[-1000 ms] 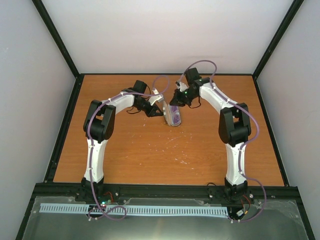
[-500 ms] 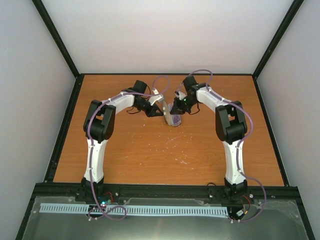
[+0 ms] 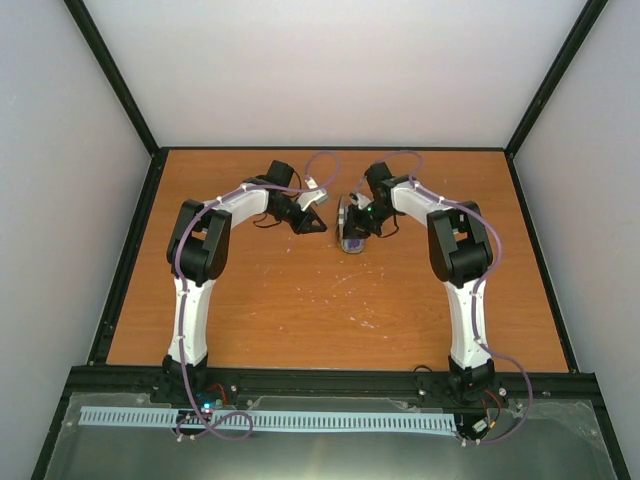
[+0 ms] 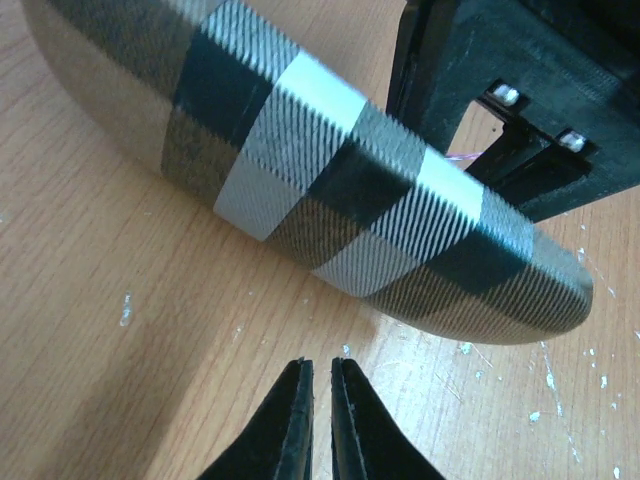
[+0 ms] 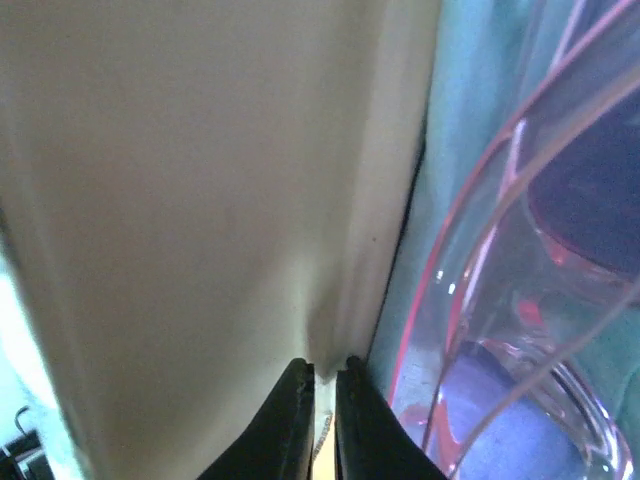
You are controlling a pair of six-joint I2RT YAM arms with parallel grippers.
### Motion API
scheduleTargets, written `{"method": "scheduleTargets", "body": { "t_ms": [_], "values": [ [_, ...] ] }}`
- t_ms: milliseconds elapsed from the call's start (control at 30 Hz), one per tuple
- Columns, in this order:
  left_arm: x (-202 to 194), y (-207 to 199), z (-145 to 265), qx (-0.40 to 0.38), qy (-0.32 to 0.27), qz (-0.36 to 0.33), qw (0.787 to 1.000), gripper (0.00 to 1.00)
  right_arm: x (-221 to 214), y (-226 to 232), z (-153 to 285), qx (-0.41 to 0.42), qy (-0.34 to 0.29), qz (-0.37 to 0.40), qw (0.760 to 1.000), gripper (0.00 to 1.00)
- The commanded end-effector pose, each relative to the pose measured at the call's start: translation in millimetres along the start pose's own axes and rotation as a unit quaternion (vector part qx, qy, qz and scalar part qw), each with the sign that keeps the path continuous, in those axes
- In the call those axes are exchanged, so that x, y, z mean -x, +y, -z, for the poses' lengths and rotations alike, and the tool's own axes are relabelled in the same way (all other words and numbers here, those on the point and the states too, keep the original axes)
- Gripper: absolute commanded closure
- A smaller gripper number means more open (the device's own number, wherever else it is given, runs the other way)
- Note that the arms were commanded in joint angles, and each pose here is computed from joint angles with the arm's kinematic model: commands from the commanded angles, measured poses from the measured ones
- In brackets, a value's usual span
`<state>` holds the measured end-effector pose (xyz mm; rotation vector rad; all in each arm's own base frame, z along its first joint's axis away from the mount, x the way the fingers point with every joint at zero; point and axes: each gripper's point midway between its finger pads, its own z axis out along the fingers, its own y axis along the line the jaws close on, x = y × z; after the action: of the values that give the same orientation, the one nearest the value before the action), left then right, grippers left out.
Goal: Organize the sunglasses
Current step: Adjust the sunglasses in the sunglasses case.
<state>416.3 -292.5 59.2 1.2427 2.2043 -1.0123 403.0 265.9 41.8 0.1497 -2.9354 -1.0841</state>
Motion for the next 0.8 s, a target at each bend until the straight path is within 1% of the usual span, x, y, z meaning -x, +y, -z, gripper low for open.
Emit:
{"method": "scheduleTargets", "body": {
  "t_ms": [0,100,233,333,467,533,567,633,767],
  "values": [
    [24,-9,14,0.005,-0.021,-0.023,0.999,0.91,17,30,30,0.014,-0.048,0.034,0.998,0.89],
    [26,-9,14,0.005,-0.020,-0.025,0.999,0.91,24,51,52,0.023,-0.073,0.053,0.996,0.86],
    [33,-9,16,0.007,-0.023,-0.029,0.999,0.91,27,70,79,0.032,-0.105,0.066,0.992,0.86],
    [39,-9,17,0.008,-0.026,-0.034,0.999,0.91,27,70,96,0.028,-0.128,0.063,0.989,0.88],
    [42,-10,16,0.007,-0.028,-0.035,0.999,0.91,29,39,115,-0.013,-0.171,0.025,0.985,0.96],
    [41,-10,12,0.003,-0.026,-0.034,0.999,0.91,28,4,117,-0.066,-0.187,-0.017,0.980,0.97],
    [40,-11,10,0.002,-0.024,-0.033,0.999,0.91,26,-14,115,-0.093,-0.187,-0.036,0.977,0.97],
    [39,-13,8,-0.001,-0.022,-0.033,0.999,0.91,18,-41,105,-0.121,-0.168,-0.065,0.976,0.97],
    [39,-14,5,-0.001,-0.020,-0.033,0.999,0.91,11,-66,78,-0.131,-0.135,-0.082,0.979,0.97]
  ]
}}
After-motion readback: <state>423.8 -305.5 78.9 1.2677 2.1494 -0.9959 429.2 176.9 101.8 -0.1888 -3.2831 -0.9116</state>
